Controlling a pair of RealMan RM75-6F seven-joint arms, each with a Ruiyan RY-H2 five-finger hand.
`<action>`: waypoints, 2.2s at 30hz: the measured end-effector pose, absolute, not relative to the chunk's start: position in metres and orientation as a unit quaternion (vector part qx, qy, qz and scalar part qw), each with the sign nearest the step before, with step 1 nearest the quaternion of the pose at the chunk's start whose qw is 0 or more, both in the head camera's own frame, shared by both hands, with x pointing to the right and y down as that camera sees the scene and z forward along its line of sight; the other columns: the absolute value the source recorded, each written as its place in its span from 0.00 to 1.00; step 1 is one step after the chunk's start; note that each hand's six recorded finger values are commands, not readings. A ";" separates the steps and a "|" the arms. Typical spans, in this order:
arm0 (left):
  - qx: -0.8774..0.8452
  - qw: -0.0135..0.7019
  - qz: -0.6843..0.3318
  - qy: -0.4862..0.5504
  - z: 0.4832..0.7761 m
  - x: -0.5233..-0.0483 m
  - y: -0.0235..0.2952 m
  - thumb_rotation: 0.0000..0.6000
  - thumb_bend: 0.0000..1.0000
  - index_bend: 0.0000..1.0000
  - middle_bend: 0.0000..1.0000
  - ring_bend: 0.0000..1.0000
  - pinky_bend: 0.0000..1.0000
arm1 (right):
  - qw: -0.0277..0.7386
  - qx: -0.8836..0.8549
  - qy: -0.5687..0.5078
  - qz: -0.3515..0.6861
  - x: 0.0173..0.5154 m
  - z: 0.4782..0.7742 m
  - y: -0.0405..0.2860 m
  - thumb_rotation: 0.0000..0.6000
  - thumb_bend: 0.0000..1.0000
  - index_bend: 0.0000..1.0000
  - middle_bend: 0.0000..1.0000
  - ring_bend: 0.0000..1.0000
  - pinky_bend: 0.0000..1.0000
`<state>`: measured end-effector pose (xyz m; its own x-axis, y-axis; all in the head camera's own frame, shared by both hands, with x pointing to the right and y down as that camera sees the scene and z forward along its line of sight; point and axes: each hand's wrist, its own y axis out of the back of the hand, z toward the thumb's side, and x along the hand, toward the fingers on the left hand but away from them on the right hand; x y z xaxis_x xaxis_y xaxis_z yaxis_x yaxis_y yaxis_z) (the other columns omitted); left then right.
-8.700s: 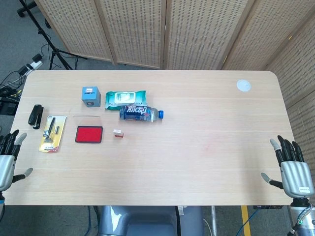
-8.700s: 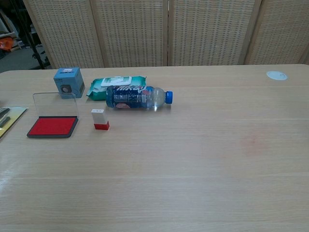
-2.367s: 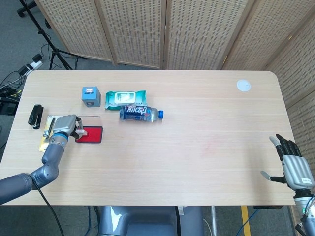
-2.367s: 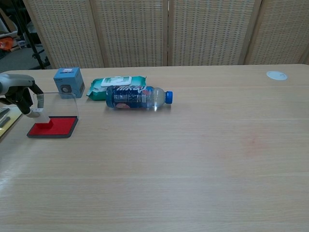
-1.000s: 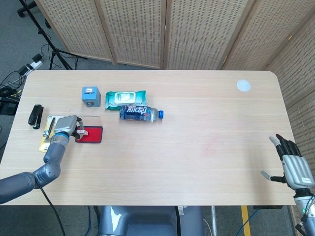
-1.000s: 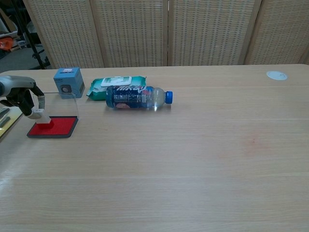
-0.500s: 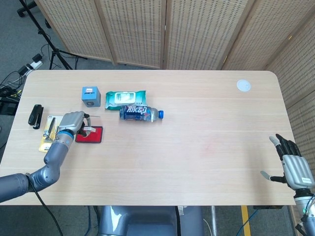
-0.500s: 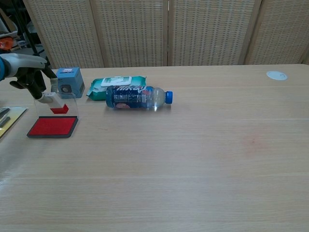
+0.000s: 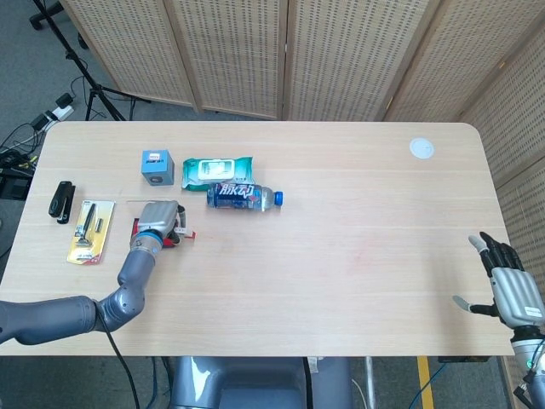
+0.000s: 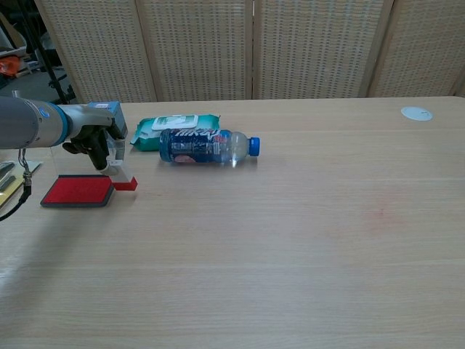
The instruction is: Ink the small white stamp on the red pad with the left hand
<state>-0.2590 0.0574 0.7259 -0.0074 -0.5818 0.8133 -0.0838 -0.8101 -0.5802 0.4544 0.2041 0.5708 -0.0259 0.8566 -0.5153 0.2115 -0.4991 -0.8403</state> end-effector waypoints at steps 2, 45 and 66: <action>-0.677 0.184 -0.669 0.245 0.728 -0.258 0.058 1.00 0.45 0.64 1.00 1.00 0.96 | 0.276 -0.641 -0.417 0.582 0.454 0.571 0.204 1.00 0.00 0.00 0.00 0.00 0.00; -0.674 0.176 -0.677 0.237 0.743 -0.250 0.064 1.00 0.40 0.53 1.00 1.00 0.96 | 0.270 -0.642 -0.420 0.583 0.456 0.570 0.204 1.00 0.00 0.00 0.00 0.00 0.00; -0.676 0.196 -0.674 0.224 0.741 -0.250 0.071 1.00 0.31 0.53 1.00 1.00 0.96 | 0.268 -0.643 -0.422 0.581 0.457 0.569 0.204 1.00 0.00 0.00 0.00 0.00 0.00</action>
